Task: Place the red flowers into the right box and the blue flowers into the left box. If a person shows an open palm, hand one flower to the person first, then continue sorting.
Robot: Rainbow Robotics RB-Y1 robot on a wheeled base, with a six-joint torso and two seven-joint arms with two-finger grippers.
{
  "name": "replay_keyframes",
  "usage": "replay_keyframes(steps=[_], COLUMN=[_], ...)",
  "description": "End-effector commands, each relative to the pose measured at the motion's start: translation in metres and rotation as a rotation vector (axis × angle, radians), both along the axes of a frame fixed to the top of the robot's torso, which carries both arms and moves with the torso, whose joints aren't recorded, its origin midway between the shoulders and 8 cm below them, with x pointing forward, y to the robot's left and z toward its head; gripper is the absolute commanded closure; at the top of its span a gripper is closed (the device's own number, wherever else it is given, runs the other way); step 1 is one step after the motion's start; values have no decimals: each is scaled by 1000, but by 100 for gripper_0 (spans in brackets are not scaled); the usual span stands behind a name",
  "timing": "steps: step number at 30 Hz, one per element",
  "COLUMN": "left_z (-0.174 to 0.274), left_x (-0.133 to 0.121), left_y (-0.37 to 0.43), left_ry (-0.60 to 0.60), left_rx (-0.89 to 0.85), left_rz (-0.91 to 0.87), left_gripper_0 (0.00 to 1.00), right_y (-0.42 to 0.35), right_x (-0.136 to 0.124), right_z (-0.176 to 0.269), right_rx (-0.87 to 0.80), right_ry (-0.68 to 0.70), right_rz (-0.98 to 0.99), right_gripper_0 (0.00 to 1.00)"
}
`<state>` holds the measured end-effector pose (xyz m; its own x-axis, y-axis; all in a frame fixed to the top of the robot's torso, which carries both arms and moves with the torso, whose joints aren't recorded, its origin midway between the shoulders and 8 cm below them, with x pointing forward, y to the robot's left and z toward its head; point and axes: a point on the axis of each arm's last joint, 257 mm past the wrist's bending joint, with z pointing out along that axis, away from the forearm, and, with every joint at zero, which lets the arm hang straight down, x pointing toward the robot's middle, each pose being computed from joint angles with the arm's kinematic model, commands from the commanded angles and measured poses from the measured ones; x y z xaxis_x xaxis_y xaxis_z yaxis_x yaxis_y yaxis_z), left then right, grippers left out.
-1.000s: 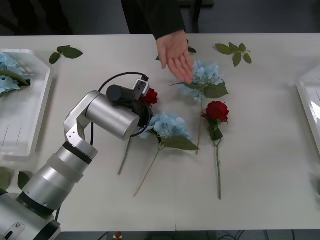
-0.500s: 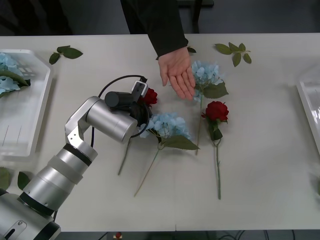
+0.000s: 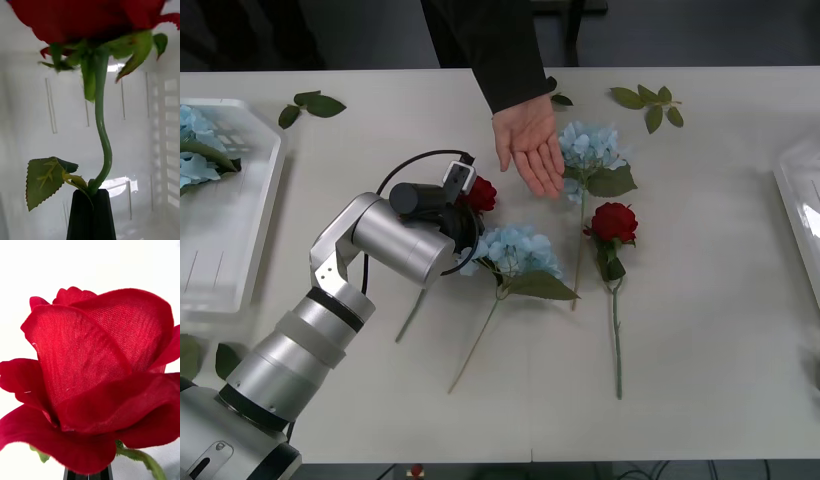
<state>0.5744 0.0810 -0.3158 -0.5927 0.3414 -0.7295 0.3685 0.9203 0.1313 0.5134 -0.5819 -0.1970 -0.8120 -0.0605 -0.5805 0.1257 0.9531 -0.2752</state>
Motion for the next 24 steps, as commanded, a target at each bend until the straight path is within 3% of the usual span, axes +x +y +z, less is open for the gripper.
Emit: replay_keyframes(steps=[1,10,24], left_z=[7,6,7], left_x=[1,1,2], left_y=[-7,-7,-7], left_ry=[-16,-16,-20], left_rx=[3,2,-1], left_rz=[-21,-19,-18], left_gripper_0=[100,100,100], right_y=[28,126,304], right_x=[25,56,90], right_z=[67,144,225], right_rx=[-19,-26,220], right_ry=[-131,-355,-868], right_rz=[142,465,784], right_gripper_0=[100,100,100])
